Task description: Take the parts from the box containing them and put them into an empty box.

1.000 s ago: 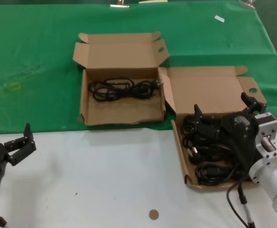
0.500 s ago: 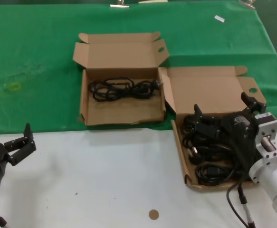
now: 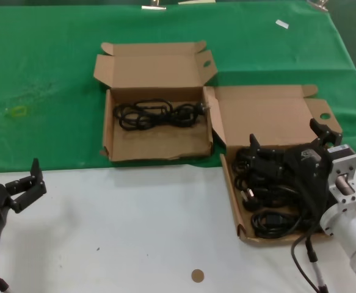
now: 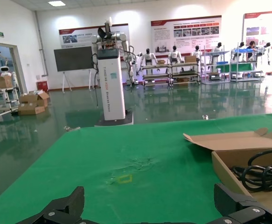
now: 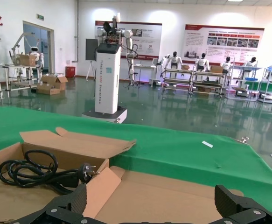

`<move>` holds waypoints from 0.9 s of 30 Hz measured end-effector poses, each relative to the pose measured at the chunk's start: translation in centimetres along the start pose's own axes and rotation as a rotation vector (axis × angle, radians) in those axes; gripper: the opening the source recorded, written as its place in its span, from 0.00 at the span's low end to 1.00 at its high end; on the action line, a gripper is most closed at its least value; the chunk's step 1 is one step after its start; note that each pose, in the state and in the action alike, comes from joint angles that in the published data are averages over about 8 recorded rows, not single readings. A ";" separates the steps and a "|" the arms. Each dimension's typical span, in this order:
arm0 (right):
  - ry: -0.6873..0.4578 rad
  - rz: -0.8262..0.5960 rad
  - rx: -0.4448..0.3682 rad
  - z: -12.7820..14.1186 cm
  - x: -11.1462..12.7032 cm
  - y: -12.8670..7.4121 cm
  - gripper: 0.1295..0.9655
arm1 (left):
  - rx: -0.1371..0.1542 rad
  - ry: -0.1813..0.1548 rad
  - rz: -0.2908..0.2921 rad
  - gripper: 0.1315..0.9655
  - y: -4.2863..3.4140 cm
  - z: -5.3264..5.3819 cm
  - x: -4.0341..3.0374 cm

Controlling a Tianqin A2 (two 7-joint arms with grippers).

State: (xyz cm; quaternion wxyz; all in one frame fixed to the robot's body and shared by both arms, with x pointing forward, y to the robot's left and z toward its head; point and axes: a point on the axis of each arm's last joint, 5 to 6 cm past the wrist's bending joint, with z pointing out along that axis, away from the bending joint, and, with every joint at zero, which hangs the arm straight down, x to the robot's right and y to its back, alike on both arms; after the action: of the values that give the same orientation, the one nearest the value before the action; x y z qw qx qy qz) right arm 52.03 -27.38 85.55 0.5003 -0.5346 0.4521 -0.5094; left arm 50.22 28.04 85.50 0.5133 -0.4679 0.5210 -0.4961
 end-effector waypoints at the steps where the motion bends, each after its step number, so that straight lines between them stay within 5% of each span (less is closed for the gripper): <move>1: 0.000 0.000 0.000 0.0 0.0 0.0 1.00 | 0.000 0.000 0.000 1.00 0.00 0.0 0.00; 27: 0.000 0.000 0.000 0.0 0.0 0.0 1.00 | 0.000 0.000 0.000 1.00 0.00 0.0 0.00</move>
State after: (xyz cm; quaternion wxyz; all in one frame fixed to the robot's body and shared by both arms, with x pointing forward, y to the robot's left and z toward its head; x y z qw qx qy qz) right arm 52.03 -27.38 85.55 0.5003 -0.5346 0.4521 -0.5094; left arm 50.22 28.04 85.50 0.5133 -0.4679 0.5210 -0.4961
